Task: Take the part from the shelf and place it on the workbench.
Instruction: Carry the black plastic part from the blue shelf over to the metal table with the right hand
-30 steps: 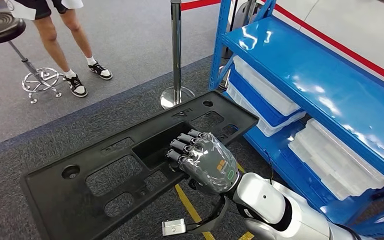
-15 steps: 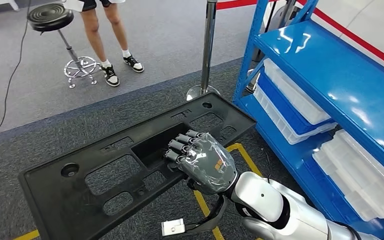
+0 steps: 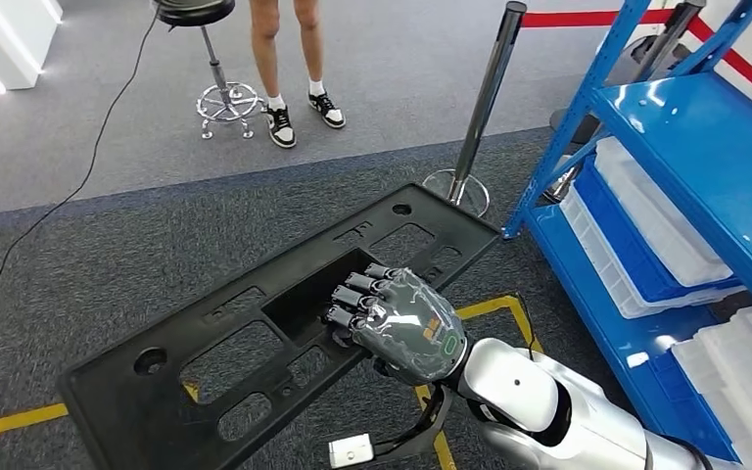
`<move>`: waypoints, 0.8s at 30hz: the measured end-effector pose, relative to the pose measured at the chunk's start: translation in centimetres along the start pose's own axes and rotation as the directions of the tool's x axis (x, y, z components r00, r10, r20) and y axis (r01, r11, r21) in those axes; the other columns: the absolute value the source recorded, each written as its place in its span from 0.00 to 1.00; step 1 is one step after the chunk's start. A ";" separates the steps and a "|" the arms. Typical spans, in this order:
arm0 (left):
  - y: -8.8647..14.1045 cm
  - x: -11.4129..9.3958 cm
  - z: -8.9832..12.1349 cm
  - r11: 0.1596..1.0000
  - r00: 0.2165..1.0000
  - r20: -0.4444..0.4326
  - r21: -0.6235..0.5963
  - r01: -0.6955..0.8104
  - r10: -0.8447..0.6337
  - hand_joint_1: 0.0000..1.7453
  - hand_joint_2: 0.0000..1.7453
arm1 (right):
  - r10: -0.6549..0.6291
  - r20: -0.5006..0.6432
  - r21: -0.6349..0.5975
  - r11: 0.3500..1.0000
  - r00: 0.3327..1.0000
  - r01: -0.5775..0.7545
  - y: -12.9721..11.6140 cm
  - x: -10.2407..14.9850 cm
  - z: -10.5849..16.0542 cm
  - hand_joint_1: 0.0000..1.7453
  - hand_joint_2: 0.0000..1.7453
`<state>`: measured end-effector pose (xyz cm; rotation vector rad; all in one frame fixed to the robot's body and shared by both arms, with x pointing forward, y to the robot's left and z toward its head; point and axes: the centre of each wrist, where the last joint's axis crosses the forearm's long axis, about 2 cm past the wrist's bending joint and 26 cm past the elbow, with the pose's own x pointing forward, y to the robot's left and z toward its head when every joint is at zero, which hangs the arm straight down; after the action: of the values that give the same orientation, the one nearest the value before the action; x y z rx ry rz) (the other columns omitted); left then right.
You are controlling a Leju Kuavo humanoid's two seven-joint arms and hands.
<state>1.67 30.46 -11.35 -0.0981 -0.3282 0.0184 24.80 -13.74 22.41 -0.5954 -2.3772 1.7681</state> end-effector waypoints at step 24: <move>0.7 0.2 0.1 0.995 0.998 -0.026 -0.086 -0.050 0.048 0.00 1.00 | -0.002 0.026 0.032 0.999 1.000 0.001 0.4 -1.3 0.8 1.00 1.00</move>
<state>1.85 31.13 -11.30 -0.1927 -0.3024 0.0519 25.84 -14.82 21.97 -0.5695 -2.3604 1.8214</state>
